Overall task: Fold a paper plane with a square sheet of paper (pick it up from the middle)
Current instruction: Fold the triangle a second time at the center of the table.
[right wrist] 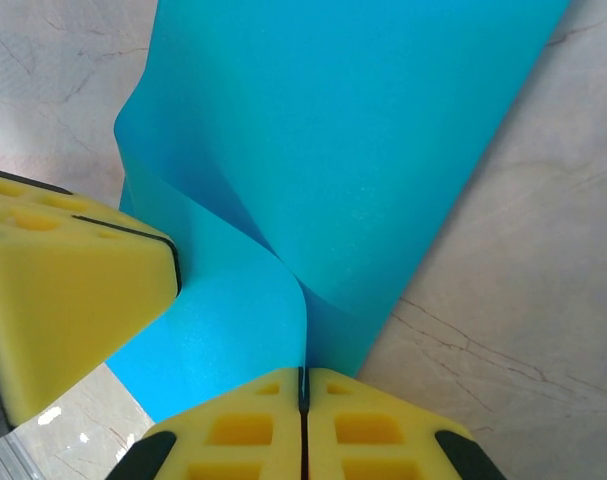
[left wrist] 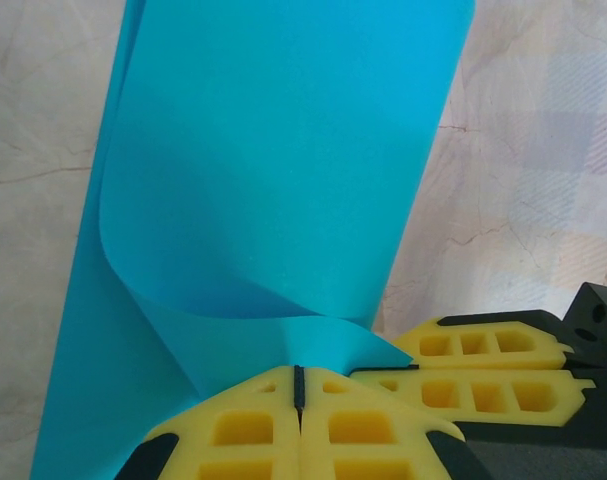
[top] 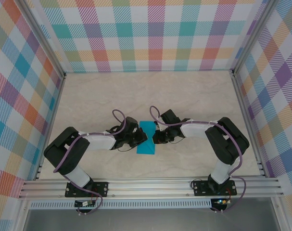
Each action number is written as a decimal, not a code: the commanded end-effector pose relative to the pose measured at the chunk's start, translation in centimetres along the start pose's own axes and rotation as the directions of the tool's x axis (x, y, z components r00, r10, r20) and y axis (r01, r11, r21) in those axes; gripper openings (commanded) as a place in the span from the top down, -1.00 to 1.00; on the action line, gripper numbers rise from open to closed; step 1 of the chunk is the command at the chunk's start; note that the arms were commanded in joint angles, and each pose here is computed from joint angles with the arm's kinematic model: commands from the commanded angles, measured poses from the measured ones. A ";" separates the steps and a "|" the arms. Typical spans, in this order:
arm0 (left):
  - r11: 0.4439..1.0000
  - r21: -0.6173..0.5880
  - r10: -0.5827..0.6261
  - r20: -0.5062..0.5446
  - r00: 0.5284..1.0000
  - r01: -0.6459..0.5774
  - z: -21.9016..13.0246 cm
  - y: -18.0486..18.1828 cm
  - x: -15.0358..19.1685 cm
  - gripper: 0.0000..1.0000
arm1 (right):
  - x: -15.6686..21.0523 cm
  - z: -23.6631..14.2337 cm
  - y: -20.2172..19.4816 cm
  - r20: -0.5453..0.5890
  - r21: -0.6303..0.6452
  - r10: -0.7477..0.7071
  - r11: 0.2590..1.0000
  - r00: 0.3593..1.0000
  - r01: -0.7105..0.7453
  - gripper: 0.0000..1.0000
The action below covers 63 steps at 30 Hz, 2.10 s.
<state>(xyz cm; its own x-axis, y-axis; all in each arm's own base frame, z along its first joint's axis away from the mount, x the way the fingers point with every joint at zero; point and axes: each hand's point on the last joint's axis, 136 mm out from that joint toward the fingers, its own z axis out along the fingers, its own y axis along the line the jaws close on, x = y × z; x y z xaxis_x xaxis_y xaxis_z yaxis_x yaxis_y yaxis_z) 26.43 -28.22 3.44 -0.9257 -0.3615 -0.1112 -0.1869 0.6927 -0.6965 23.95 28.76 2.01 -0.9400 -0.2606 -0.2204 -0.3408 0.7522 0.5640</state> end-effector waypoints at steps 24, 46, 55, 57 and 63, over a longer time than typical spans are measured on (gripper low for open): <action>0.996 -0.092 0.011 -0.014 1.000 -0.012 0.6 2.9 1.0 1.00 | -0.3 0.0 0.1 -0.014 -0.006 -0.014 1.000 1.000 0.014 0.82; 0.985 -0.168 0.032 -0.032 0.999 -0.037 0.8 4.8 1.4 1.00 | -0.6 -3.5 1.2 0.057 0.020 0.054 0.998 0.997 -0.056 0.30; 0.985 -0.167 0.040 -0.035 0.999 -0.046 0.8 4.7 1.4 1.00 | 0.4 -3.7 5.3 -0.016 -0.217 0.164 0.962 0.986 -0.164 0.70; 0.985 -0.165 0.043 -0.035 0.998 -0.048 0.8 4.6 1.4 1.00 | 0.8 -3.2 5.3 -0.046 -0.226 0.184 0.955 0.982 -0.190 0.73; 0.986 -0.156 0.046 -0.036 0.998 -0.051 0.8 4.3 1.4 1.00 | 1.7 -1.6 5.0 -0.131 -0.212 0.216 0.947 0.968 -0.240 0.75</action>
<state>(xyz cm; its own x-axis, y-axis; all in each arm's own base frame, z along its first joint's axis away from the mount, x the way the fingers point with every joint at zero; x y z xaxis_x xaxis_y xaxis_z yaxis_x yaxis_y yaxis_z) 25.94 -27.57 1.93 -0.9349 -0.3257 -0.1413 -0.1596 0.7412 -0.6521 21.44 30.24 5.86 -0.9883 -0.1444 -0.0500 -0.1349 0.6710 0.7291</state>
